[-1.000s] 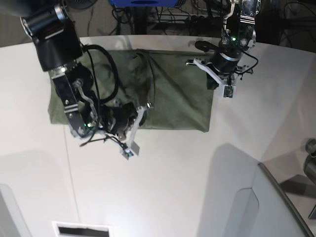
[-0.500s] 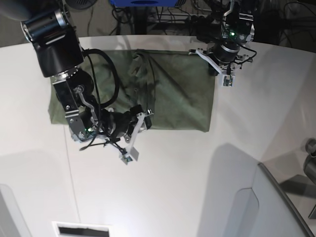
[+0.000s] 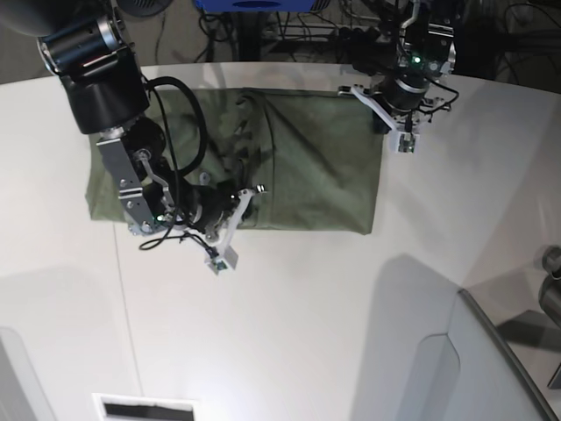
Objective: Layout the t-shirt on the table in an organized manner, then fold the t-shirt properly
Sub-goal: 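Smooth the folded layer with the right gripper and withdraw it, then grasp the shirt end with the right gripper and lift it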
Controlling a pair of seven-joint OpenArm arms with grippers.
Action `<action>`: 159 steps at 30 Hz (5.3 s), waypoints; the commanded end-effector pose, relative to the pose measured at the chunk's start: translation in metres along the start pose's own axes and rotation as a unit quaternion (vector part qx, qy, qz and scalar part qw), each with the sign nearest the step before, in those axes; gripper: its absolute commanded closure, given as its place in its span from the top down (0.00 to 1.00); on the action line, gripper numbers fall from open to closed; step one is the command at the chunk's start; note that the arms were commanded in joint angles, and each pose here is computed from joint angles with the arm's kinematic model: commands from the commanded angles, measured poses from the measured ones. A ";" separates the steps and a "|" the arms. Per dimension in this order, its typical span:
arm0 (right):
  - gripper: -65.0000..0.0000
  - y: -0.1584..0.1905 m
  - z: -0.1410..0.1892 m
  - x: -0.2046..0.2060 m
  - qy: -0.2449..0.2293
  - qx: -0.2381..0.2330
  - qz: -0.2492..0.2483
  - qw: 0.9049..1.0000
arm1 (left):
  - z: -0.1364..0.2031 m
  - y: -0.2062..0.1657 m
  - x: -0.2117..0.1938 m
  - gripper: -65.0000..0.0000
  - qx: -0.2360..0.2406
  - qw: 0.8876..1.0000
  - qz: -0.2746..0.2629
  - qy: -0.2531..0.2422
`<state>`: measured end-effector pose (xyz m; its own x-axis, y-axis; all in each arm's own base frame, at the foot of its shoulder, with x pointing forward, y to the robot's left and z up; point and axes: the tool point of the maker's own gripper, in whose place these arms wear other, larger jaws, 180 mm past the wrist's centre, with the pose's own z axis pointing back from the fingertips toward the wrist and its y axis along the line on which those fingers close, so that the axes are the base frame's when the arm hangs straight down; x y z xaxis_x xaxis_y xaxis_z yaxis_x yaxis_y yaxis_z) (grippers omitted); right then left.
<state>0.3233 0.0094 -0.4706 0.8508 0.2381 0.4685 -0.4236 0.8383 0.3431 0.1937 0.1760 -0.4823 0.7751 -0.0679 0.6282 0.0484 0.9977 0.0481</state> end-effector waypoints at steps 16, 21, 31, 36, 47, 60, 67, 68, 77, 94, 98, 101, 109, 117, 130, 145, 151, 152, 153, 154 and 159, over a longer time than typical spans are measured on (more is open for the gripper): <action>0.00 -0.030 0.019 0.022 -0.014 -0.028 0.016 0.999 | 0.003 0.011 -0.002 0.00 0.010 1.000 -0.011 0.004; 0.01 -0.028 0.018 0.017 -0.001 -0.025 0.015 1.000 | 0.002 0.011 0.000 0.00 0.010 1.000 -0.011 0.002; 0.28 0.004 0.049 0.048 -0.034 -0.013 0.068 0.997 | 0.014 0.003 0.037 0.00 0.001 0.999 -0.008 -0.048; 0.00 0.031 0.064 0.034 -0.059 0.004 0.089 0.994 | 0.030 -0.005 0.081 0.00 -0.008 0.994 -0.011 -0.107; 0.00 0.034 0.029 -0.050 0.012 0.025 0.022 0.999 | -0.013 -0.005 0.060 0.00 0.001 0.998 0.013 -0.061; 0.00 0.000 0.098 -0.019 -0.079 -0.031 0.027 0.996 | 0.014 0.041 0.083 0.00 0.049 0.993 0.025 -0.102; 0.01 -0.105 0.176 -0.034 -0.161 -0.105 -0.211 0.959 | 0.041 0.103 0.059 0.00 0.122 0.988 0.036 -0.087; 0.06 -0.108 0.179 -0.035 -0.148 -0.104 -0.216 0.960 | 0.042 0.107 0.055 0.00 0.125 0.988 0.032 -0.083; 0.54 -0.160 0.222 -0.048 -0.129 -0.160 -0.240 0.949 | 0.047 0.109 0.044 0.00 0.128 0.989 0.029 -0.071; 0.63 -0.182 0.228 -0.079 -0.065 -0.171 -0.256 0.949 | 0.047 0.109 0.043 0.00 0.127 0.989 0.030 -0.070; 0.61 -0.187 0.234 -0.083 -0.073 -0.177 -0.268 0.944 | 0.046 0.109 0.041 0.00 0.127 0.989 0.031 -0.067; 0.61 -0.184 0.238 -0.078 -0.107 -0.152 -0.289 0.939 | 0.046 0.109 0.040 0.00 0.127 0.989 0.031 -0.067; 1.00 -0.180 0.246 -0.078 -0.121 -0.060 -0.339 0.931 | 0.046 0.109 0.040 0.00 0.127 0.989 0.031 -0.067; 1.00 -0.188 0.206 -0.118 -0.101 0.023 -0.438 0.893 | 0.046 0.109 0.040 0.00 0.127 0.989 0.031 -0.067; 1.00 -0.155 0.145 -0.145 -0.021 0.065 -0.359 0.931 | 0.050 0.110 0.032 0.00 0.128 0.990 0.026 -0.057; 1.00 -0.115 0.115 -0.142 0.009 0.108 -0.340 0.934 | 0.050 0.110 0.033 0.00 0.128 0.990 0.026 -0.059; 1.00 -0.107 0.108 -0.131 0.003 0.121 -0.337 0.934 | 0.049 0.109 0.032 0.00 0.128 0.990 0.028 -0.058; 1.00 -0.107 0.108 -0.131 0.003 0.121 -0.337 0.934 | 0.049 0.109 0.032 0.00 0.128 0.990 0.028 -0.058; 1.00 -0.106 0.108 -0.131 0.006 0.124 -0.335 0.934 | 0.049 0.109 0.032 0.00 0.128 0.990 0.028 -0.058; 1.00 -0.105 0.108 -0.131 0.010 0.126 -0.333 0.934 | 0.049 0.110 0.031 0.00 0.128 0.990 0.028 -0.057; 1.00 -0.098 0.111 -0.115 -0.006 0.133 -0.289 0.948 | 0.049 0.110 0.032 0.00 0.128 0.990 0.028 -0.058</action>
<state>0.2280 -0.1482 -0.4707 0.9621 -0.2379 0.1333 0.0581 0.6563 0.7522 0.1868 0.2776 -0.4286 0.7180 -0.0059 0.6960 -0.1654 0.9699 0.1789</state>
